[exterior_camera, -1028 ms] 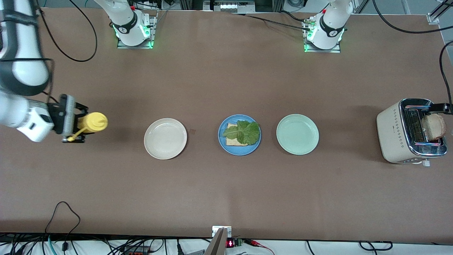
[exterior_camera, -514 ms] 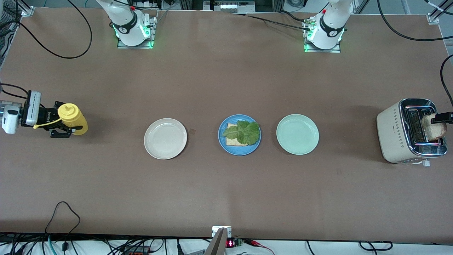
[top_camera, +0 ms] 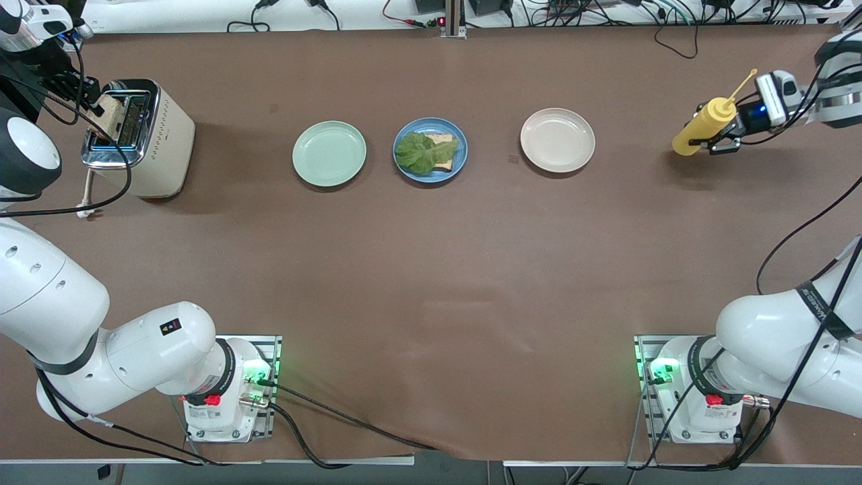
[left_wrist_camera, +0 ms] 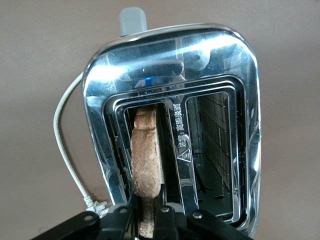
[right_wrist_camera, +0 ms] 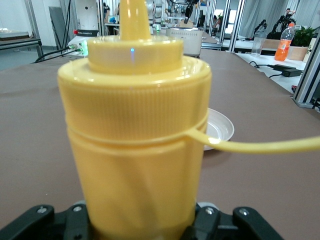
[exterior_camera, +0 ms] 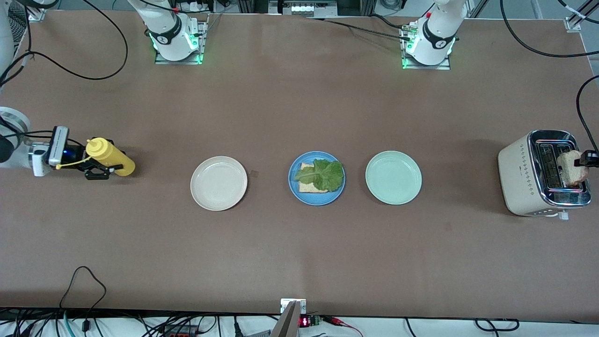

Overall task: Make sandwich in blue plate with both arms
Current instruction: 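Pull the second toast slice from the toaster with the left gripper, then place the toast slice on top of the lettuce with the left gripper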

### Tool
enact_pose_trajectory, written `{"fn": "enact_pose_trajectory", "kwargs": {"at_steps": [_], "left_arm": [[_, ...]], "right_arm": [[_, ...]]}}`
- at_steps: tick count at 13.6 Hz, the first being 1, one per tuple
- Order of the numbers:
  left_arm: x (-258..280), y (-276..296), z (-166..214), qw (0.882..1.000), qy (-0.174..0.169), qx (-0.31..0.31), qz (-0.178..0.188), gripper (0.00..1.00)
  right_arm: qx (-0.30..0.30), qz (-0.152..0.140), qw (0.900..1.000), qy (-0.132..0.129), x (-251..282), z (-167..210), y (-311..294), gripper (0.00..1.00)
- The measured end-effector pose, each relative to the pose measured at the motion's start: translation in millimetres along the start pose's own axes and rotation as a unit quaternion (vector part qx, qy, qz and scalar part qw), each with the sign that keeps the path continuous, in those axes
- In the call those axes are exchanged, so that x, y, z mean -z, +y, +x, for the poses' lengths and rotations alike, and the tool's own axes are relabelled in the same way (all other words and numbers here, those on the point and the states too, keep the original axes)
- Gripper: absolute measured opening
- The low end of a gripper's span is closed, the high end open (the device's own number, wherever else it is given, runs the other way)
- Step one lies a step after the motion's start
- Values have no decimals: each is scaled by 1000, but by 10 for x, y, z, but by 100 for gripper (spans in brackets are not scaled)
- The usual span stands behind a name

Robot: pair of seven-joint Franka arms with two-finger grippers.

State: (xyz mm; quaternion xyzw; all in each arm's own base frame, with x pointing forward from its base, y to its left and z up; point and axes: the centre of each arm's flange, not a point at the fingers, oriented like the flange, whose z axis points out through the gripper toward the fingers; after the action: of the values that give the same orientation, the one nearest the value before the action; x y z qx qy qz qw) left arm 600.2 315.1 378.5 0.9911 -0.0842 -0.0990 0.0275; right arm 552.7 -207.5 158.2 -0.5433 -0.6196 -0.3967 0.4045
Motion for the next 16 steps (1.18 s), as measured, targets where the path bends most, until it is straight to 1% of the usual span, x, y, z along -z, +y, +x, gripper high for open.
{"fn": "enact_pose_trajectory", "kwargs": {"at_steps": [2,4,6,8,9,11,12,13,14,15,16], "left_arm": [[152,44,-45,1000,-9,-1,-7,12],[503,166,-158,1000,-18,-3,-13,12],[948,438,-292,999,-28,-15,-22,12],[1279,817,-329,998,-43,-19,-31,12],[1362,1021,-305,998,-55,-11,-37,12],[1395,1520,-144,996,-78,-4,-49,12],[1387,1830,-31,995,-87,-19,-53,12],[1365,2204,98,993,-94,-50,-59,12],[1324,2643,238,989,-101,-85,-63,10],[1236,3110,379,985,-112,-114,-63,9],[1099,3566,512,982,-124,-130,-62,9]], "right_arm": [[-9,-4,1000,12,-63,-166,-61,49],[-14,-5,1000,18,-95,-253,-88,48],[-15,-5,1000,19,-107,-274,-83,48],[-17,-4,1000,20,-119,-288,-86,48],[-18,-5,1000,22,-126,-305,-91,53],[-22,-12,999,27,-119,-344,-111,74],[-24,-17,999,31,-99,-365,-127,84],[-27,-22,999,33,-77,-389,-147,95],[-28,-26,999,34,-52,-405,-159,100],[-27,-30,999,34,-11,-408,-161,100],[-25,-35,999,31,50,-405,-153,100]]}}
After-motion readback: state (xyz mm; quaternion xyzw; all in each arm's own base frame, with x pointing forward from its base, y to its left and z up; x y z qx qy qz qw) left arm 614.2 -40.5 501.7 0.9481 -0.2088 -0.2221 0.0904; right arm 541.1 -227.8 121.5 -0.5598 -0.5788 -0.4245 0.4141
